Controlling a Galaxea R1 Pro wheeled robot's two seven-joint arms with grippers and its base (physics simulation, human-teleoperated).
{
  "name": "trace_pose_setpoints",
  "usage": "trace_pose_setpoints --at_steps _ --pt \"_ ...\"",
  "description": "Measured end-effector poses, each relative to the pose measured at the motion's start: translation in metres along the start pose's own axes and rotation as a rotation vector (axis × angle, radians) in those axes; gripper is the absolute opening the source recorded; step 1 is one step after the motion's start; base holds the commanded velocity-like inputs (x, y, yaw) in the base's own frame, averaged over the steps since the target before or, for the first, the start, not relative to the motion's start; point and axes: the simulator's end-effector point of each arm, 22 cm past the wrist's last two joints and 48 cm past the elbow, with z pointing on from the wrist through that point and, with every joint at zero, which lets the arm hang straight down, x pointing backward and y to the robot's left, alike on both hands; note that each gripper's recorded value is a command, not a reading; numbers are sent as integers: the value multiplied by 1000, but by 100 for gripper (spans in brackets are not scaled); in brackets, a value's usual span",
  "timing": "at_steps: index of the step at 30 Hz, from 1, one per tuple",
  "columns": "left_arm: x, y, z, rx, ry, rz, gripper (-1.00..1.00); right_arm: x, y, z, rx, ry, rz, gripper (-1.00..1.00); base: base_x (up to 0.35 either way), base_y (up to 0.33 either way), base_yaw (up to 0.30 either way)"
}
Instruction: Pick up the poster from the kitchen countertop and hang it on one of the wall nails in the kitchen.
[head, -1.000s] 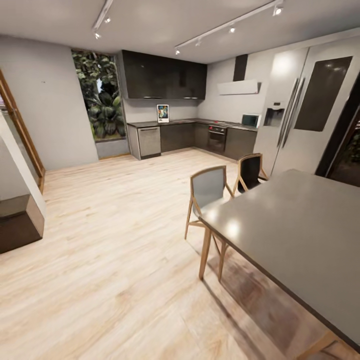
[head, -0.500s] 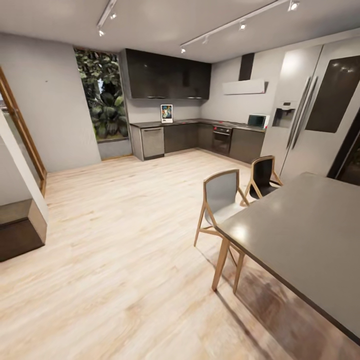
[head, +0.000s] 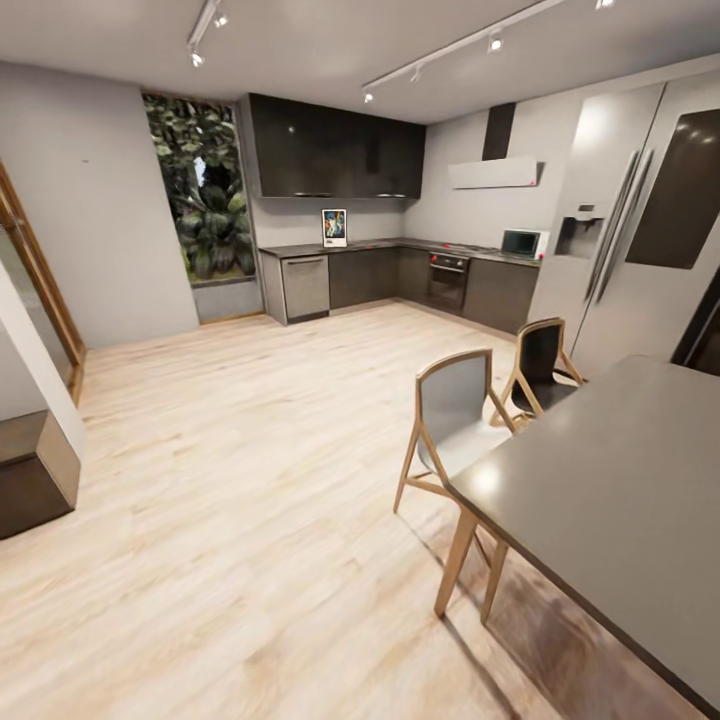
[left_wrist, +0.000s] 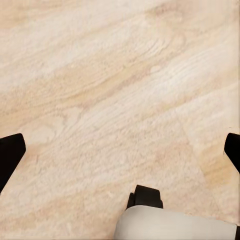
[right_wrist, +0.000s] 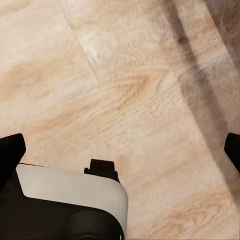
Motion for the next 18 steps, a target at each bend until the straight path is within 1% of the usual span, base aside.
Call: trace_pose_setpoints --at_steps 4,6,18 --pt "0 0 0 0 0 0 100 1 0 0 -1 2 0 100 339 65 0" --pt "0 0 0 0 0 0 100 1 0 0 -1 2 -2 100 307 199 0" --pt "0 0 0 0 0 0 100 4 -4 0 -6 6 -19 100 276 255 0"
